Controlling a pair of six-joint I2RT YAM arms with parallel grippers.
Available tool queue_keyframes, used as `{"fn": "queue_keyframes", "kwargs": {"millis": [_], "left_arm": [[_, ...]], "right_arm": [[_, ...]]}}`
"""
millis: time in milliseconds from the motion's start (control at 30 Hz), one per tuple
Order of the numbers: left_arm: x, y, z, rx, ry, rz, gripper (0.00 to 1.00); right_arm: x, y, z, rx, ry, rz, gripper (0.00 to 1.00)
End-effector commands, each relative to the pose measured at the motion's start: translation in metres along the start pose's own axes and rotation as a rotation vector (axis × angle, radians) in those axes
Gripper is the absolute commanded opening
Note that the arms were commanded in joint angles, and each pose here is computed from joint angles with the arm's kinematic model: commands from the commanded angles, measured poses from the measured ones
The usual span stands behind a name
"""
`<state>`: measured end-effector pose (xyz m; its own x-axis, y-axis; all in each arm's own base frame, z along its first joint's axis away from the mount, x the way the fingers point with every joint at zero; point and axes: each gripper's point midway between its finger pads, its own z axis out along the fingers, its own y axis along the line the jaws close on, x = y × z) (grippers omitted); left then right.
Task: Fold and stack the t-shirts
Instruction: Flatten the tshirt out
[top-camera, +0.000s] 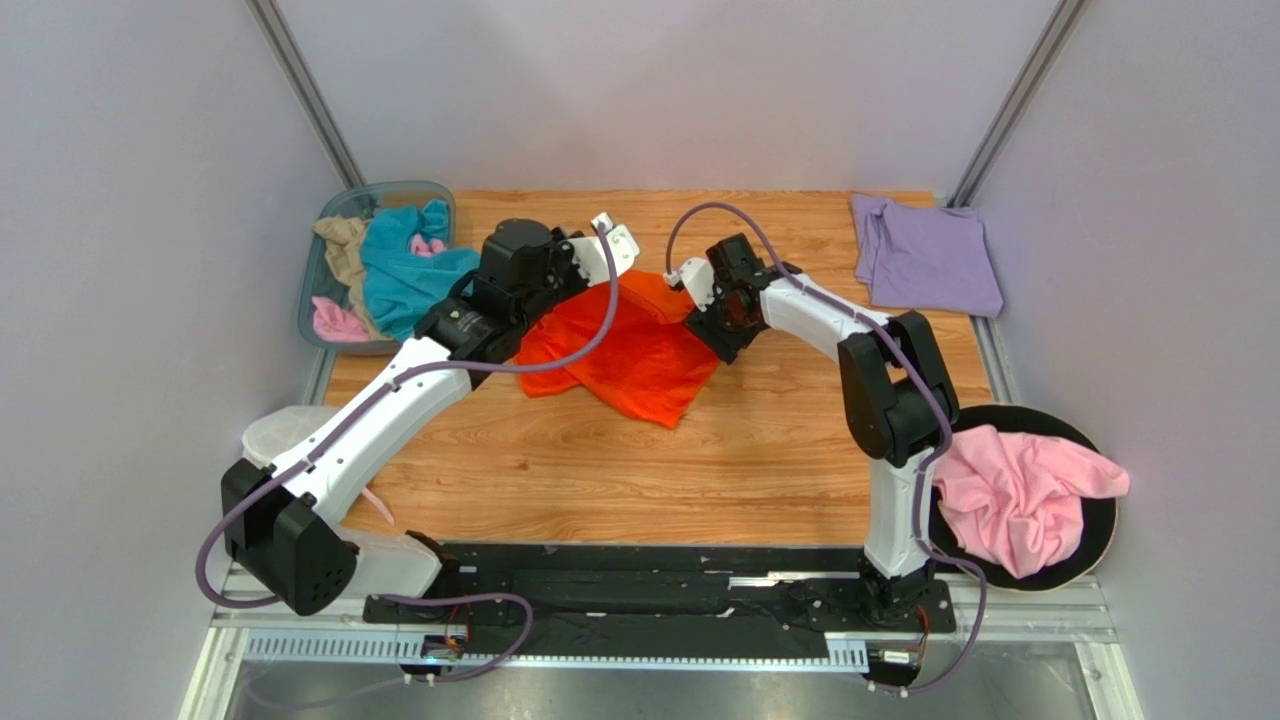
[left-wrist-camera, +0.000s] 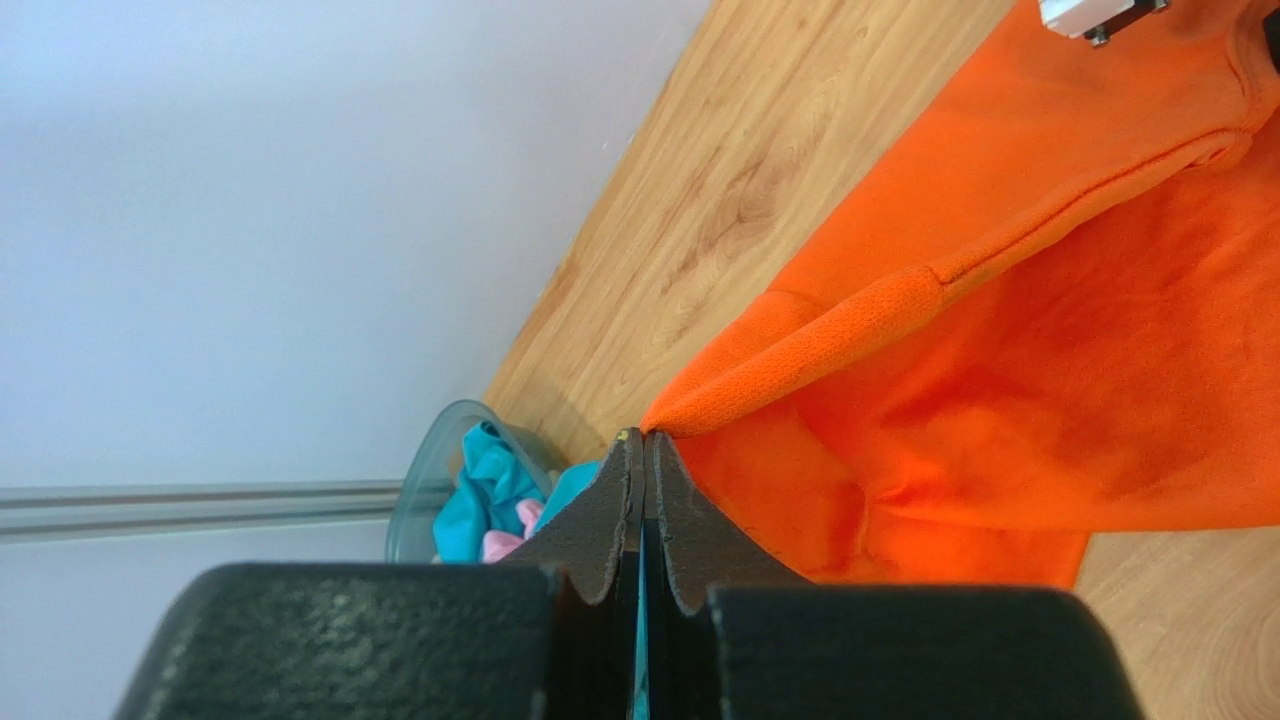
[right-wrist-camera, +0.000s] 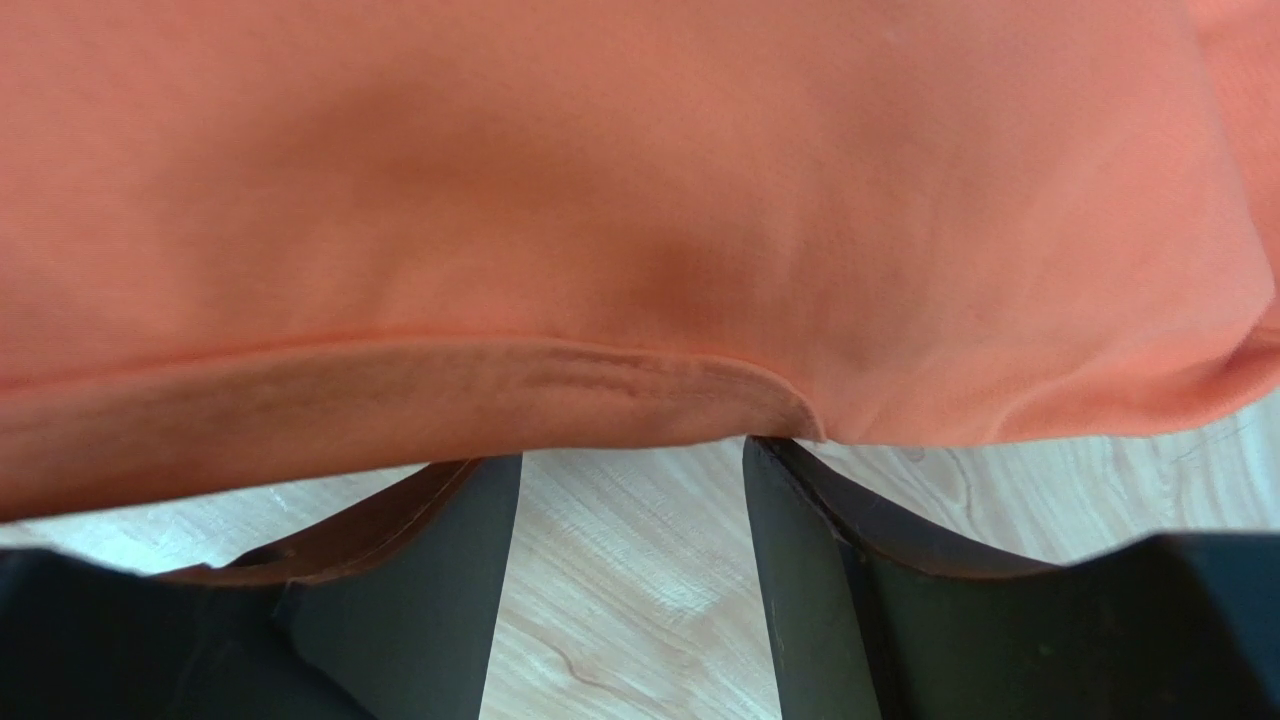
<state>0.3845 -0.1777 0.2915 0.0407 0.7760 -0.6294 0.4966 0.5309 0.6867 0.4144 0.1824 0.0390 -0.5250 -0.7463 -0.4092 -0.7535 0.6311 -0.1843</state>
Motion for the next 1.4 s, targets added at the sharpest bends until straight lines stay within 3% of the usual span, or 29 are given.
{"fn": "queue_keyframes", "kwargs": {"millis": [0,500,1367], "left_arm": [[-0.008,0.012,-0.01,-0.037,-0.038,0.004,0.0],[0.003,-0.007,0.005,0.013,-0.016,-0.012,0.0],[-0.004,0.009,-0.005,-0.026,-0.023,0.026,0.0]], "right_arm": [[-0.027,-0.019,-0.008,0.059,-0.073,-0.028,0.61],[-0.042,-0.039,-0.037,0.138,-0.102,-0.047,0.61],[-0.057,-0.034,-0.012,0.066,-0.123,-0.024,0.61]]}}
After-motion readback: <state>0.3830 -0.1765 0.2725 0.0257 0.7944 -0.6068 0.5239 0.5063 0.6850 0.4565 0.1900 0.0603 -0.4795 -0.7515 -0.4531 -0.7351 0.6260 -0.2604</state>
